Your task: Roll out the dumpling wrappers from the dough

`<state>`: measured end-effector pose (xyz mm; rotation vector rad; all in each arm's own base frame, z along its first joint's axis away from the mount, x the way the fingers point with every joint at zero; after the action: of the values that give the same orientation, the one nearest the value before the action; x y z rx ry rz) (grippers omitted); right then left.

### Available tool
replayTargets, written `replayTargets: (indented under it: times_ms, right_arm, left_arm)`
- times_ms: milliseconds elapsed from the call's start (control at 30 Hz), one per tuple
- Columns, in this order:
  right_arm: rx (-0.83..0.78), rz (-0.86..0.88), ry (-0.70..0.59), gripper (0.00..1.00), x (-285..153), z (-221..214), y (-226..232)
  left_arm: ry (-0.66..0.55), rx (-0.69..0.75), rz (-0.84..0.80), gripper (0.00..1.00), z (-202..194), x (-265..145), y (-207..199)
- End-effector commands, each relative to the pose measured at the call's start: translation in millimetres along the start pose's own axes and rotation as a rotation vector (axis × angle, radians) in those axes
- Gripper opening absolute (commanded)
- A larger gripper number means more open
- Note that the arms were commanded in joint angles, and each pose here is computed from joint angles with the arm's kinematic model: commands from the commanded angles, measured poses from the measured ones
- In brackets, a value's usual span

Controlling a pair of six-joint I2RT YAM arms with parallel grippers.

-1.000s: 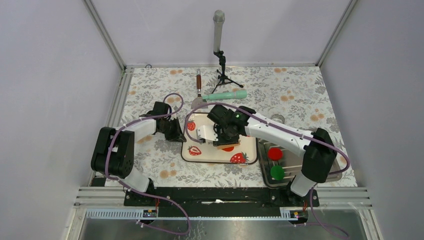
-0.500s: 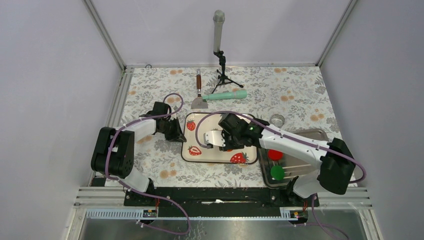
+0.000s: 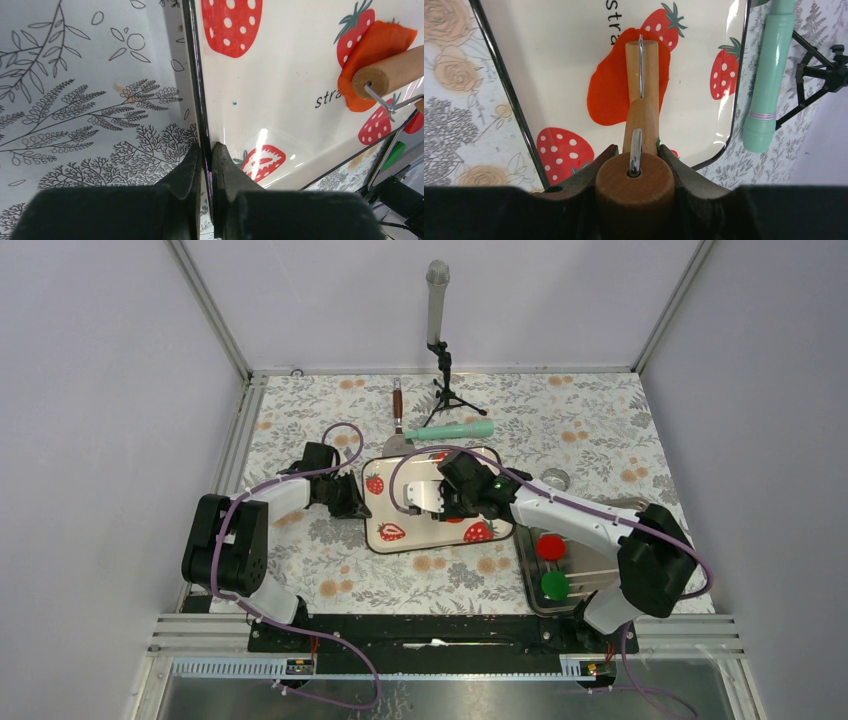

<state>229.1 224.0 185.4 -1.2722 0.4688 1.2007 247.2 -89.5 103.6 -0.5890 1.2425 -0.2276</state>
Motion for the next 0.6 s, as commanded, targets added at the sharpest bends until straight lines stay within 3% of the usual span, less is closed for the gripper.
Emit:
replayTargets:
  times_ms: [0, 233, 567]
  right_arm:
    - [0.032, 0.145, 0.072, 0.00, 35, -18, 18]
    - [0.018, 0.088, 0.046, 0.00, 30, -5, -7]
    - [0.005, 0.138, 0.078, 0.00, 55, -14, -11]
  left_arm:
    - [0.078, 0.039, -0.017, 0.00, -13, 4, 1]
    - [0.114, 0.062, 0.004, 0.00, -16, 6, 4]
    - [0.114, 0.070, -0.002, 0.00, -16, 6, 3]
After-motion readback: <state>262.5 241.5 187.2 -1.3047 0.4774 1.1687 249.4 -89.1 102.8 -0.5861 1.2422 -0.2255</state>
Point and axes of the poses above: each gripper's point midway between its finger pads, its own x axis out along the fingers, its own y axis along the line the jaws close on, z = x × y, the point moved 10 cm from there along -x, back along the fingers, and after that the axes turned 7 degrees about -x, right-handed, at the moved point
